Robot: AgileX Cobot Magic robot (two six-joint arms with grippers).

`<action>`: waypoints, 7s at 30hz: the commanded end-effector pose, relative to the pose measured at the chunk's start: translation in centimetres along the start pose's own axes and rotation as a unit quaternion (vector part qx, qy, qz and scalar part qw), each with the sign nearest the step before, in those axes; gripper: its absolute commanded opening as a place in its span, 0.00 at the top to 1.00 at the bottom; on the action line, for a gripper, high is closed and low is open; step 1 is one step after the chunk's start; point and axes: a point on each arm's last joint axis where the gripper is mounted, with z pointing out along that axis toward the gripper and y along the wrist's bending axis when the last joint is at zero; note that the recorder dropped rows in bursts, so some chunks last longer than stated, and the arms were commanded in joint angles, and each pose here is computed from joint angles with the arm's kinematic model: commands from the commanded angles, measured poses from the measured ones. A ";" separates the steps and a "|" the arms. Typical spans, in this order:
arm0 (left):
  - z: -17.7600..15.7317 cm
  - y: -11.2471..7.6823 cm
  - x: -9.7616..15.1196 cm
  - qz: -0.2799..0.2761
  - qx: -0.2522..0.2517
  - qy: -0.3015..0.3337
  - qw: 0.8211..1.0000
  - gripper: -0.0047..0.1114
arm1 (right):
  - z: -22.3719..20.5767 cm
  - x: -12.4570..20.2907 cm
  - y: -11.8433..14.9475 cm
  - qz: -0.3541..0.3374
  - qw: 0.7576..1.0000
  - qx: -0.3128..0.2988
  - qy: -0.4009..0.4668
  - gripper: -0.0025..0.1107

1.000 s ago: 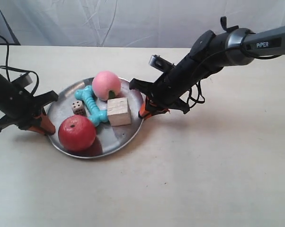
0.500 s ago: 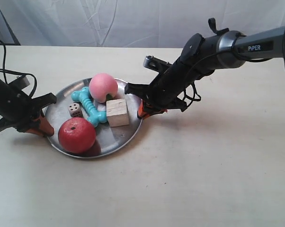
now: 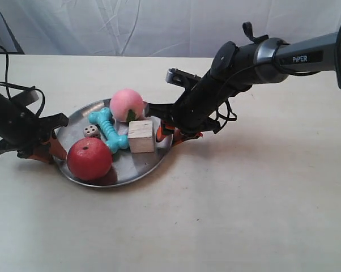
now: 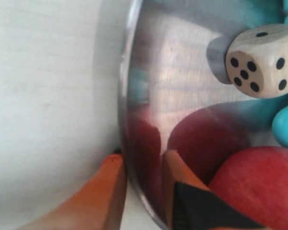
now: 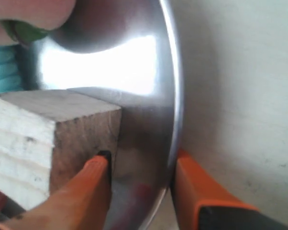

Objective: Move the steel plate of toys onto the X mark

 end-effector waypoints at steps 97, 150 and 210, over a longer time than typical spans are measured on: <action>-18.4 -3.3 28.3 0.261 -0.132 -0.699 0.653 0.96 | -25.0 33.4 -9.3 0.035 0.785 0.218 -0.578 0.99; -12.5 -0.1 28.2 0.251 -0.139 -0.677 0.678 0.96 | -21.8 32.5 -10.0 -0.069 0.771 0.209 -0.597 0.99; -9.9 2.1 28.0 0.200 -0.195 -0.641 0.715 0.96 | -21.7 32.5 -10.0 -0.059 0.774 0.201 -0.597 0.99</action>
